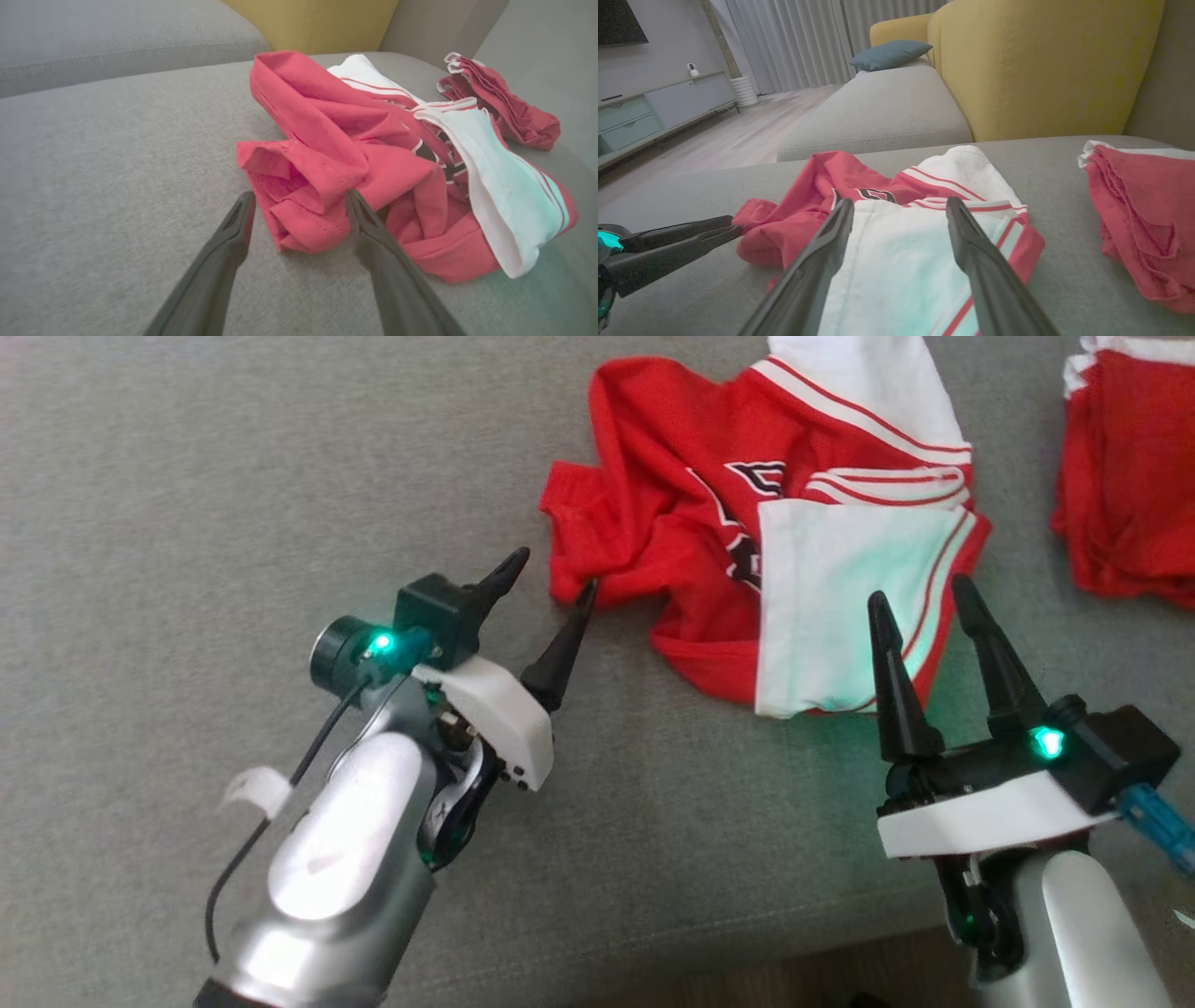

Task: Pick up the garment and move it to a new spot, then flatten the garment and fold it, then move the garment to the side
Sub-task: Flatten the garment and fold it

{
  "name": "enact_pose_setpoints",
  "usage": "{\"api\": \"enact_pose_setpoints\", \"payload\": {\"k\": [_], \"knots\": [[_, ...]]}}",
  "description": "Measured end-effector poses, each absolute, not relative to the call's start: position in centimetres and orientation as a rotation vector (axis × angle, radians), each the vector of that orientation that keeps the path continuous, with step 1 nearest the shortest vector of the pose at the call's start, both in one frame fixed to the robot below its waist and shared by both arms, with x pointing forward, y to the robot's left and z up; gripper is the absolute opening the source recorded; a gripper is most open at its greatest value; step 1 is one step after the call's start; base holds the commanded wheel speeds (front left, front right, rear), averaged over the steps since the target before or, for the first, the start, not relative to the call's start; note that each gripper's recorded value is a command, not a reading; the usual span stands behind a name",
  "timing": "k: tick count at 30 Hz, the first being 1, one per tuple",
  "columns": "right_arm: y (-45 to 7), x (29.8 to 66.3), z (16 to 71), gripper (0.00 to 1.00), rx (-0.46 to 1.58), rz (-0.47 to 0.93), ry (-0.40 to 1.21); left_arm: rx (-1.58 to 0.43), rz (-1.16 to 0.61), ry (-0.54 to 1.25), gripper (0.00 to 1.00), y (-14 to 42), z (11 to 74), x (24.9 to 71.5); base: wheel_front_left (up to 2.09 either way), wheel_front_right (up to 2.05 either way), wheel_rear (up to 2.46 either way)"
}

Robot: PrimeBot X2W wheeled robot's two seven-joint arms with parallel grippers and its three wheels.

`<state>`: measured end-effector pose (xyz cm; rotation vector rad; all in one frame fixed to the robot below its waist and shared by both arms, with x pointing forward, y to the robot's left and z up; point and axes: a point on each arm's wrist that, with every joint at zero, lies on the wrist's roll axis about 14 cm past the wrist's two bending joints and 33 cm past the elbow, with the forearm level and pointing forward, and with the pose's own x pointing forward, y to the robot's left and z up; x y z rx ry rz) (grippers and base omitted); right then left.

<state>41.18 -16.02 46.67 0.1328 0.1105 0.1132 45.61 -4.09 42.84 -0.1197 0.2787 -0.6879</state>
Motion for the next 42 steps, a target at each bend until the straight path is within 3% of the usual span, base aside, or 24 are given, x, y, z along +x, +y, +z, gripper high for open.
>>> {"api": "enact_pose_setpoints", "payload": {"k": [6, 7, 8, 9, 20, 32, 42], "knots": [[-17.0, 40.8, 45.8, 1.00, 0.138, 0.081, 0.133, -0.128, -0.737, 0.321, 1.00, -6.0, 41.5, 45.8, 0.00, 0.00, 0.00], [-17.0, 40.8, 45.7, 1.00, 0.138, 0.079, 0.134, -0.132, -0.744, 0.309, 0.66, -6.1, 41.7, 46.0, 0.00, 0.00, 0.00], [-17.1, 40.9, 45.7, 1.00, 0.139, 0.077, 0.133, -0.134, -0.747, 0.293, 0.13, -6.3, 41.9, 46.2, 0.00, 0.00, 0.00], [-17.1, 41.0, 45.8, 1.00, 0.142, 0.076, 0.129, -0.134, -0.746, 0.279, 0.00, -6.3, 42.1, 46.4, 0.00, 0.00, 0.00], [-16.9, 41.1, 46.0, 1.00, 0.172, 0.081, 0.119, -0.145, -0.678, 0.116, 0.00, -4.3, 45.2, 47.4, 0.00, 0.00, 0.00], [-14.8, 42.4, 45.8, 1.00, 0.190, 0.143, 0.133, -0.063, -0.361, 0.190, 0.00, 7.7, 44.3, 44.3, 0.00, 0.00, 0.00], [-14.1, 42.6, 46.3, 1.00, 0.193, 0.163, 0.127, 0.001, -0.185, 0.194, 0.00, 14.2, 45.9, 43.6, 0.00, 0.00, 0.00]]}}
